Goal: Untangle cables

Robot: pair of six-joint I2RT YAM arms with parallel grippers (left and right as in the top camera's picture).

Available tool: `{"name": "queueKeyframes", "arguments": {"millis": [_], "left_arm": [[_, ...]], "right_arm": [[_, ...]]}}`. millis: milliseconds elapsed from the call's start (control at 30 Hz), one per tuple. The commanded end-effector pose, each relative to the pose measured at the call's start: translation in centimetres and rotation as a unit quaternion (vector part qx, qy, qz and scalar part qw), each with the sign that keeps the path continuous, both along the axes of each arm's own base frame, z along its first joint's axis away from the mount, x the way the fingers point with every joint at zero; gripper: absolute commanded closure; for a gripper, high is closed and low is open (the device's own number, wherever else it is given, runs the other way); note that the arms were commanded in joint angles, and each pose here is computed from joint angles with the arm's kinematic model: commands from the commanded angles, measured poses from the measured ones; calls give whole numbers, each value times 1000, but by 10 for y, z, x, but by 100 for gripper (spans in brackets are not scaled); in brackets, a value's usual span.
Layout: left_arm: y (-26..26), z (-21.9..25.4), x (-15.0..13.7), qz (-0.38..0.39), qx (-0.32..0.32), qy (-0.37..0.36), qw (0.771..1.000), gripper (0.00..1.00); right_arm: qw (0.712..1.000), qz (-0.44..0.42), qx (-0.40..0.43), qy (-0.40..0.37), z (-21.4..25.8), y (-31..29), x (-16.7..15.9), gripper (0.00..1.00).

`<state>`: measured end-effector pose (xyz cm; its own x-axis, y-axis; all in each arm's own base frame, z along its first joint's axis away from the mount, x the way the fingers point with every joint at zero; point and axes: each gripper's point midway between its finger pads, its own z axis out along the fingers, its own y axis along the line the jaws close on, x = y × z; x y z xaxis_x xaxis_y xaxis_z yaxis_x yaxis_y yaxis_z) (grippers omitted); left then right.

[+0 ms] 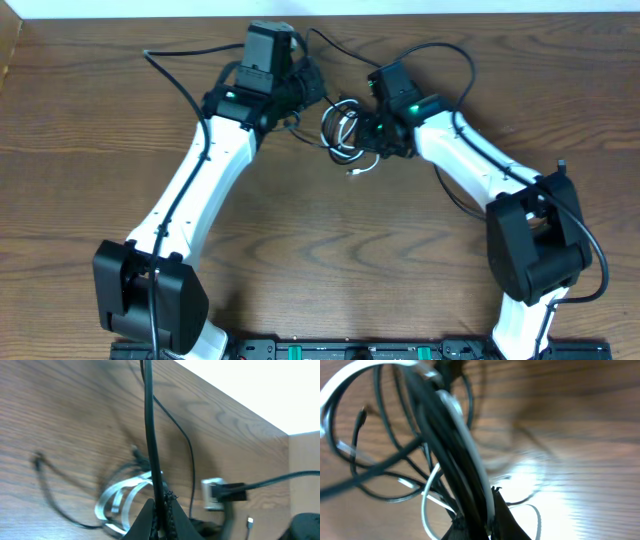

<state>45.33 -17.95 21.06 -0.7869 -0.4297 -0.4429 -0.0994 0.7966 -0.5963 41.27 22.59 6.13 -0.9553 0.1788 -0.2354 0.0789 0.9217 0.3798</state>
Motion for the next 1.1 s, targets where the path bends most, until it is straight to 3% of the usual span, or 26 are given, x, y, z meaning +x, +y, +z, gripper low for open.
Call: {"name": "queueKeyframes", "arguments": {"millis": [0,400,733,1067], "left_arm": [[30,10,9,8,24,-27,999,93],[122,53,16,90,38,-76,992,92],[193,84,5,156,43,-101,982,92],[99,47,-19,-53,34,-56,996,92]], "right_arm": [[1000,10,-22,-2,-1,-35,7,99],[995,-22,-82,59,-15,-125,-3,99],[992,-40,-96,77,-18,-160,-7,99],[994,18,-83,69,-17,-140,-11,99]]}}
